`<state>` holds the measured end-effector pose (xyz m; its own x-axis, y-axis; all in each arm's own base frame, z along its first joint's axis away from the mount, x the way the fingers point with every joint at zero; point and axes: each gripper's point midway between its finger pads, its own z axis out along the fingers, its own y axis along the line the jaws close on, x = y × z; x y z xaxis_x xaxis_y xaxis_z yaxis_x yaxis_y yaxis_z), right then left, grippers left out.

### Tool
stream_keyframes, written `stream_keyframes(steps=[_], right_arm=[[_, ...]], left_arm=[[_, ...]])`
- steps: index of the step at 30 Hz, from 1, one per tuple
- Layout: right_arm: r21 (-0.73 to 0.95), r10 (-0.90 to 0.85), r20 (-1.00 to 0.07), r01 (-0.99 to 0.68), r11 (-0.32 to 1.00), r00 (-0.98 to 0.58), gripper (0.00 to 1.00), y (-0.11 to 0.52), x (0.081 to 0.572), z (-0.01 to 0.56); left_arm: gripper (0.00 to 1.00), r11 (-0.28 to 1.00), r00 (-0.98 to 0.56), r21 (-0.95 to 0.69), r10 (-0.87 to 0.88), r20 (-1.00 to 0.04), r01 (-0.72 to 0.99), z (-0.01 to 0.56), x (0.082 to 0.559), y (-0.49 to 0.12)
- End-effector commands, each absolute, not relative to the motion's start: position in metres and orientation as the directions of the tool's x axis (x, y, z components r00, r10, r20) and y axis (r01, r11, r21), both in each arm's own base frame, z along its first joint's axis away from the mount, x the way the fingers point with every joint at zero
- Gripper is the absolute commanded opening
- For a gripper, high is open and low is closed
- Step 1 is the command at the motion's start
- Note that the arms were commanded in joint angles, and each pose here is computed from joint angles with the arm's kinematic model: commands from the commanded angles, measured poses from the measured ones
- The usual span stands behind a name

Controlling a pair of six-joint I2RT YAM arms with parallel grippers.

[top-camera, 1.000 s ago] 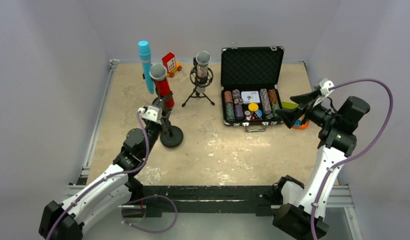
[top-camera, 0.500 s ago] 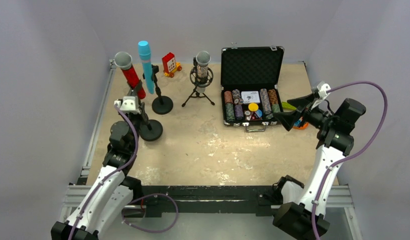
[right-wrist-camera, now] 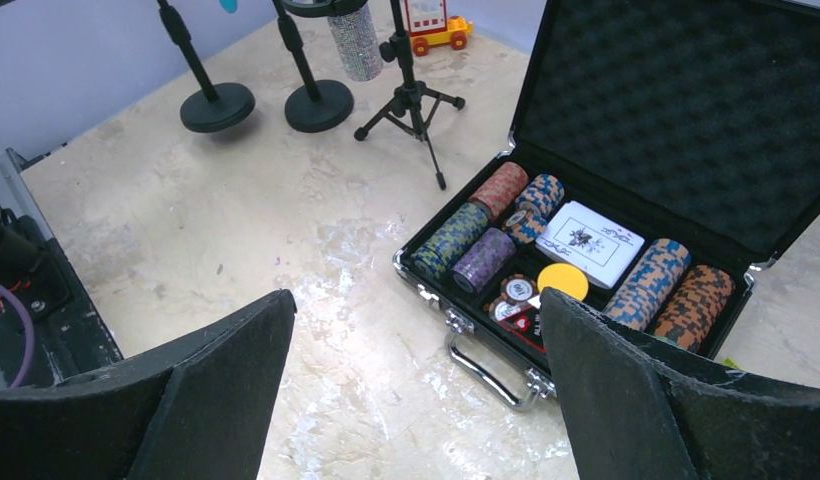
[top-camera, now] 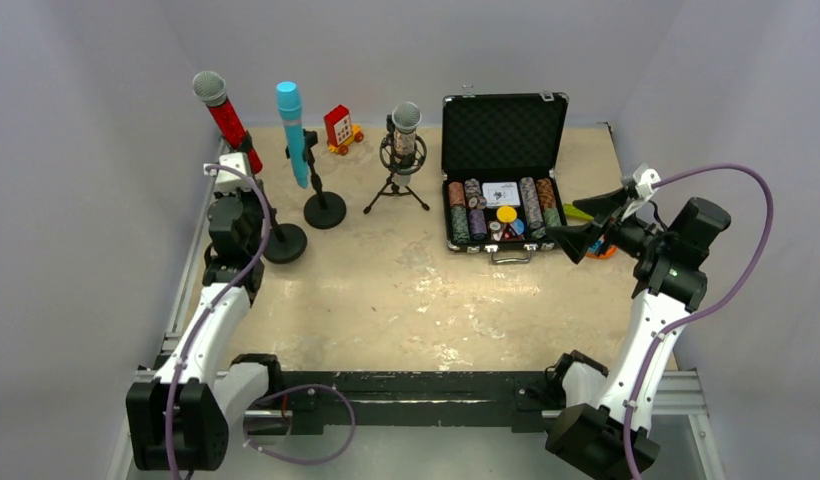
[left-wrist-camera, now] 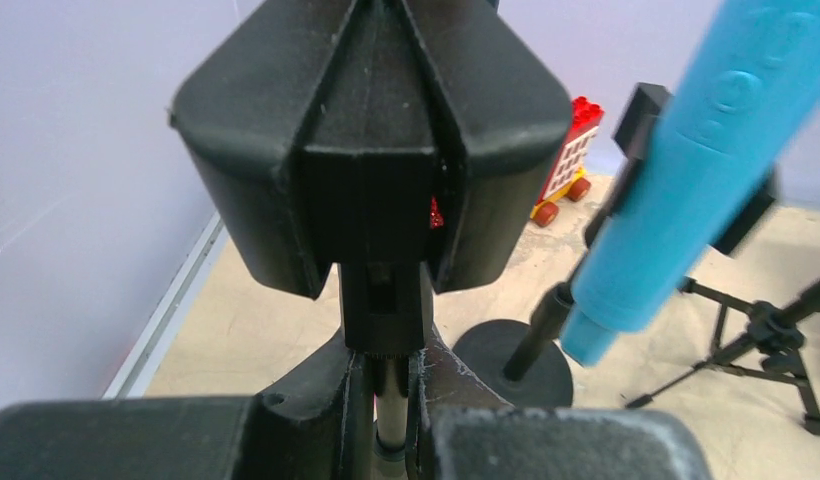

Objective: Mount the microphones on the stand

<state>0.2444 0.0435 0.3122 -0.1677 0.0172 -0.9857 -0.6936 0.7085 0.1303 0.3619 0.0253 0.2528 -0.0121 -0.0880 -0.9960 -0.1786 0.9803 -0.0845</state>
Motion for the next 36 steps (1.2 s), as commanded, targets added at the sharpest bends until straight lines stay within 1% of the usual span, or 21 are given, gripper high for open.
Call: stream_keyframes(steps=[1, 5, 11, 17, 19, 21, 22, 23, 24, 25, 28, 30, 36], right_arm=[[0.11, 0.008, -0.99, -0.715, 0.691, -0.144, 0.97, 0.047, 0.241, 0.314], [0.114, 0.011, -0.989, -0.718, 0.687, -0.146, 0.97, 0.047, 0.241, 0.314], [0.114, 0.012, -0.989, -0.72, 0.685, -0.146, 0.97, 0.047, 0.241, 0.314], [0.116, 0.011, -0.989, -0.716, 0.688, -0.15, 0.97, 0.046, 0.243, 0.312], [0.116, 0.011, -0.989, -0.716, 0.688, -0.15, 0.97, 0.046, 0.243, 0.312], [0.118, 0.011, -0.988, -0.716, 0.688, -0.152, 0.97, 0.045, 0.244, 0.311], [0.118, 0.011, -0.988, -0.717, 0.687, -0.151, 0.97, 0.045, 0.243, 0.311], [0.12, 0.013, -0.988, -0.717, 0.686, -0.154, 0.97, 0.045, 0.243, 0.311], [0.121, 0.013, -0.988, -0.717, 0.686, -0.154, 0.97, 0.045, 0.244, 0.311], [0.121, 0.013, -0.988, -0.718, 0.685, -0.154, 0.97, 0.045, 0.244, 0.311], [0.118, 0.011, -0.988, -0.72, 0.684, -0.152, 0.97, 0.046, 0.243, 0.311], [0.116, 0.009, -0.989, -0.721, 0.683, -0.15, 0.97, 0.046, 0.242, 0.312], [0.101, -0.003, -0.99, -0.722, 0.685, -0.142, 0.97, 0.047, 0.241, 0.316]], left_arm=[[0.0, 0.976, 0.259, -0.101, -0.049, -0.965, -0.192, 0.34, 0.384, 0.045], [0.0, 0.976, 0.27, -0.083, -0.026, -0.963, -0.202, 0.339, 0.405, 0.057], [0.0, 0.977, 0.248, -0.071, -0.019, -0.969, -0.203, 0.32, 0.435, 0.071], [0.0, 0.976, 0.223, -0.059, -0.011, -0.975, -0.211, 0.292, 0.442, 0.074], [0.09, 0.975, 0.207, -0.054, -0.008, -0.978, -0.215, 0.281, 0.44, 0.074], [0.2, 0.973, 0.196, -0.053, -0.009, -0.981, -0.224, 0.272, 0.436, 0.076], [0.27, 0.971, 0.191, -0.058, -0.014, -0.982, -0.232, 0.268, 0.433, 0.076], [0.37, 0.968, 0.186, -0.067, -0.022, -0.982, -0.241, 0.264, 0.43, 0.078], [0.46, 0.967, 0.185, -0.071, -0.026, -0.982, -0.243, 0.262, 0.427, 0.078], [0.53, 0.967, 0.186, -0.075, -0.029, -0.982, -0.242, 0.261, 0.424, 0.077], [0.69, 0.966, 0.175, -0.091, -0.049, -0.983, -0.241, 0.259, 0.415, 0.075], [0.77, 0.961, 0.17, -0.109, -0.067, -0.983, -0.256, 0.261, 0.407, 0.077], [0.9, 0.908, 0.113, -0.217, -0.189, -0.975, -0.359, 0.264, 0.362, 0.085]])
